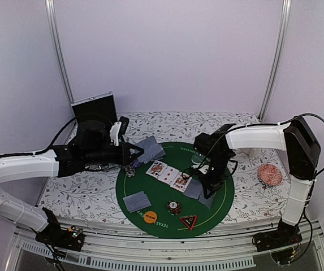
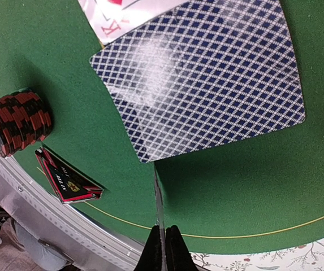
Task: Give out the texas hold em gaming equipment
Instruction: Place the poker card in the community card area.
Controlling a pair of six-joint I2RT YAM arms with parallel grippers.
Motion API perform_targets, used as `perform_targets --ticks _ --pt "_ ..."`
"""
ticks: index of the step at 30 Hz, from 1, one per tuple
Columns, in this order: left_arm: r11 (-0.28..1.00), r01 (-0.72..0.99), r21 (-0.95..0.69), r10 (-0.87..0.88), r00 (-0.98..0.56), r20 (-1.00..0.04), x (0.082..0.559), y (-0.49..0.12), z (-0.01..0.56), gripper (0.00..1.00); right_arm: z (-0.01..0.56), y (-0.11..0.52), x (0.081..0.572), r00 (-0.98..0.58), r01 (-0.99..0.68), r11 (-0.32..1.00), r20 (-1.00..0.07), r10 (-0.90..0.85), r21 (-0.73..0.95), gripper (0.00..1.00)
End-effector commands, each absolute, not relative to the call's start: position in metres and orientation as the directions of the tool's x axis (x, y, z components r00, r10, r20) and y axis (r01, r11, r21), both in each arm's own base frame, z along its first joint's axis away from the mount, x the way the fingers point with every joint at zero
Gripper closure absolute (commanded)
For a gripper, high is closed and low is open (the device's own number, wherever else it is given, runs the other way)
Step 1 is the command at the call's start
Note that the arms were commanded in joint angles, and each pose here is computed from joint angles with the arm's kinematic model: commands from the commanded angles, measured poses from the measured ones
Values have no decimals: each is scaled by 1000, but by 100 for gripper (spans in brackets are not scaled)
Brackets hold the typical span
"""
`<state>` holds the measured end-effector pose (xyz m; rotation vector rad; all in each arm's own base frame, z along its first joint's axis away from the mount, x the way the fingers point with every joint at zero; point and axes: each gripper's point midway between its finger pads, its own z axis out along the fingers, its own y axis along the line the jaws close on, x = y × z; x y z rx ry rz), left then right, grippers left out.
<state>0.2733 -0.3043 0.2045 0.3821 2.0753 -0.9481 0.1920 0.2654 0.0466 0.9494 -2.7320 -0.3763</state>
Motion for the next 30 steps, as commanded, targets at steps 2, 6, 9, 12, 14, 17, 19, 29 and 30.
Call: perform_targets --ticks 2,6,9,12,14,17,19,29,30 --pt "676 556 -484 -90 -590 -803 285 -300 223 100 37 261 189 -766 -564 772 165 -622 292 94" --pt "671 559 -488 -88 -593 -800 284 -301 223 100 37 261 194 -767 -575 773 150 -623 270 87" --pt "672 559 -486 -86 -592 -801 284 -301 223 100 40 261 201 -768 -585 773 138 -625 245 72" --pt "673 558 -486 -89 -591 -802 284 -300 224 100 43 260 209 -772 -594 777 122 -624 209 56" --pt "671 560 -486 -89 -589 -803 284 -300 224 100 45 259 214 -774 -600 778 113 -623 185 51" --pt "674 557 -485 -90 -590 -802 285 -299 223 100 44 254 224 -779 -605 787 110 -617 122 45" --pt "674 557 -485 -89 -591 -802 284 -299 222 100 43 251 231 -780 -612 787 105 -617 83 44" --pt "677 554 -485 -97 -586 -804 283 -297 224 100 74 242 277 -808 -574 811 -83 -583 -112 27" --pt "677 554 -485 -98 -585 -805 283 -296 225 100 83 243 281 -814 -557 824 -129 -567 -108 26"
